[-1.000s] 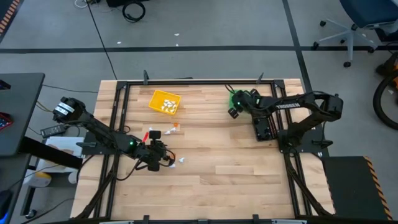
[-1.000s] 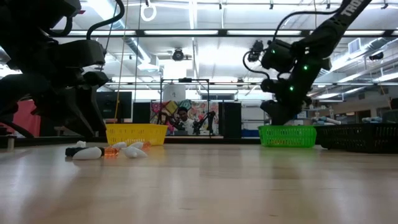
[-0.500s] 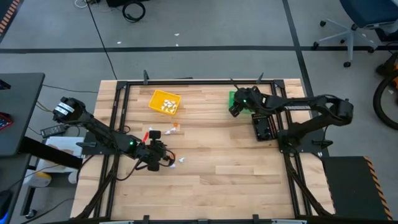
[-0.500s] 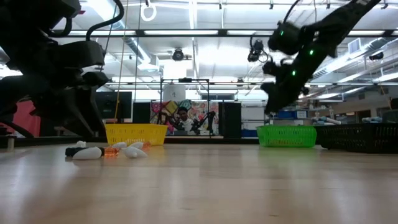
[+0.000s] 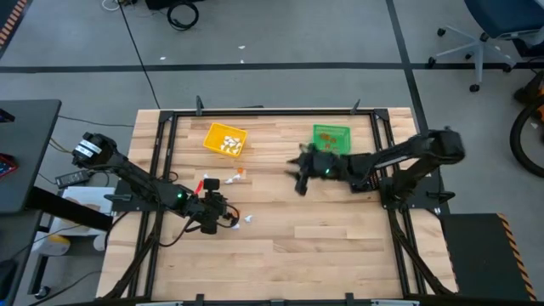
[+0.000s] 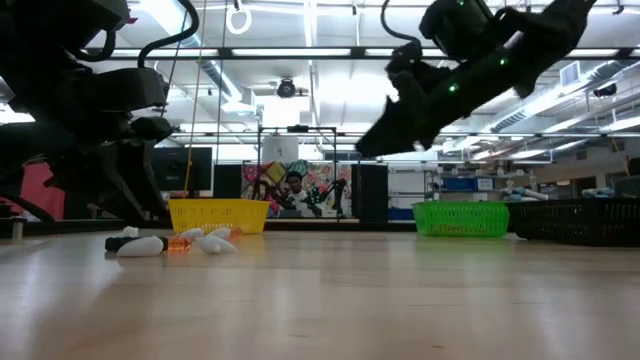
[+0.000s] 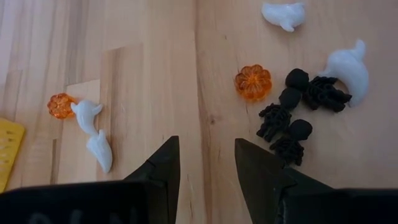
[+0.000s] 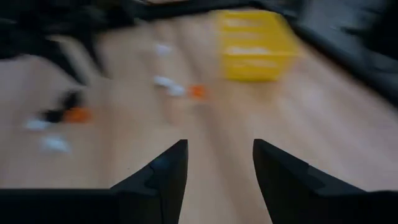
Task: Sort Halloween decoration
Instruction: Put the white ghost toy into the yellow bin
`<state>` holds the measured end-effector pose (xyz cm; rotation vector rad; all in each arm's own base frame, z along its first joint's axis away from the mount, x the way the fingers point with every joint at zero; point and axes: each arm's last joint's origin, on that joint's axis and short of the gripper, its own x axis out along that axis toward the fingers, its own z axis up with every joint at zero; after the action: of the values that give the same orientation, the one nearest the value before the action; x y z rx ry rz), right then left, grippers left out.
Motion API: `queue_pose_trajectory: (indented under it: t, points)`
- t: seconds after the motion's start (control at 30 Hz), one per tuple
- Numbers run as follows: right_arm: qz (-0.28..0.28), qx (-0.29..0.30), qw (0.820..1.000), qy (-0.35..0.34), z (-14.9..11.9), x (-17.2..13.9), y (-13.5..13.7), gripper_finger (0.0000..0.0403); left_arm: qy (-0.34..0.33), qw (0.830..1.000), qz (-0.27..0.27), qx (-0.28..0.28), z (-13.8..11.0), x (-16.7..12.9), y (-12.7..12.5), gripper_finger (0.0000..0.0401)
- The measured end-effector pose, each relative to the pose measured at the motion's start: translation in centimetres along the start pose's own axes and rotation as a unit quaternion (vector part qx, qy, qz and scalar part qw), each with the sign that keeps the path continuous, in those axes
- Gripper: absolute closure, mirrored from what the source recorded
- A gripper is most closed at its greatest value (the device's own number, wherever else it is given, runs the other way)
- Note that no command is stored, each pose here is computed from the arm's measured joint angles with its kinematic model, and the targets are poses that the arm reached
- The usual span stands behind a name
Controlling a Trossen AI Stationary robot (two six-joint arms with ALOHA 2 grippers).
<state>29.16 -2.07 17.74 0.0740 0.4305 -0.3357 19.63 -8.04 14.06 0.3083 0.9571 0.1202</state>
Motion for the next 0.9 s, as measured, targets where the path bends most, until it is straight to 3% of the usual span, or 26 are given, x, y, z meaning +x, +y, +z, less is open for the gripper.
queue_pose_trajectory:
  t: [0.27,0.57,0.9]
  points:
    - [0.132,-0.035,0.990,-0.033,-2.2,5.0,5.5,0.0218,-0.001,1.000,0.000,-0.023,0.0,0.0,0.0,0.0273]
    - [0.169,-0.098,0.980,-0.035,-2.7,8.6,9.8,0.0210,-0.002,0.999,0.000,-0.033,0.0,0.0,0.0,0.0273]
    - [0.184,-0.106,0.976,-0.050,-2.1,9.0,11.2,0.0122,-0.005,0.999,-0.001,-0.034,0.1,0.0,0.0,0.0273]
